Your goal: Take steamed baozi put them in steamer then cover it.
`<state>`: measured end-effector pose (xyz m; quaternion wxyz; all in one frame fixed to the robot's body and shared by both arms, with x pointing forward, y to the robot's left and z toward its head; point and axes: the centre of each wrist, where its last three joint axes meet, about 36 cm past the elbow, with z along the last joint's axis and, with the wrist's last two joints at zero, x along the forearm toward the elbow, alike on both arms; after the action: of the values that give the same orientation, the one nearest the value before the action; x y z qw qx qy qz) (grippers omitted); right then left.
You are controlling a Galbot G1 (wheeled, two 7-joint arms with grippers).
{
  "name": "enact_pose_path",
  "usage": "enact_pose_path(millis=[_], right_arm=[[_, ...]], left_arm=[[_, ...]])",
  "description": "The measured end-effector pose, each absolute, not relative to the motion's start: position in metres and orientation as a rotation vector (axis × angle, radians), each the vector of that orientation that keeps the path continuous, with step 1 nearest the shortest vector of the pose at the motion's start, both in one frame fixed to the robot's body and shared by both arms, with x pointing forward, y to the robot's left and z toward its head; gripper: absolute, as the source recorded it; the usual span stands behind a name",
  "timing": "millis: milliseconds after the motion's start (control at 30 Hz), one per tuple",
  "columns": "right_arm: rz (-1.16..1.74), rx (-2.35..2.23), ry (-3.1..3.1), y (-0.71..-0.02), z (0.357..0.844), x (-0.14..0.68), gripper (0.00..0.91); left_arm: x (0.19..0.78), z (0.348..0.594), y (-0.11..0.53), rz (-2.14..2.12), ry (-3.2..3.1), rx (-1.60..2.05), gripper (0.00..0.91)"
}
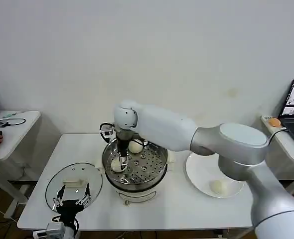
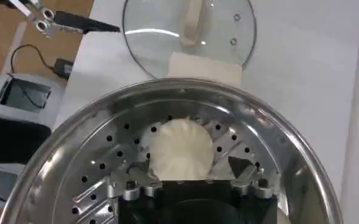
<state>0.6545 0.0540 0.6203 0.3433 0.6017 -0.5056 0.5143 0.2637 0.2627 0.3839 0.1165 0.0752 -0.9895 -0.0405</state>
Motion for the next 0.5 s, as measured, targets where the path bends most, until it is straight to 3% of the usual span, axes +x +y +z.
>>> enact_pose_path(millis=[500], right_arm=[[1.386, 1.471, -1.442, -0.118, 0.705, 0.642, 0.907]], left_arm=[[0.26, 0.385, 0.261, -0.11, -2.888, 0.195, 0.907]])
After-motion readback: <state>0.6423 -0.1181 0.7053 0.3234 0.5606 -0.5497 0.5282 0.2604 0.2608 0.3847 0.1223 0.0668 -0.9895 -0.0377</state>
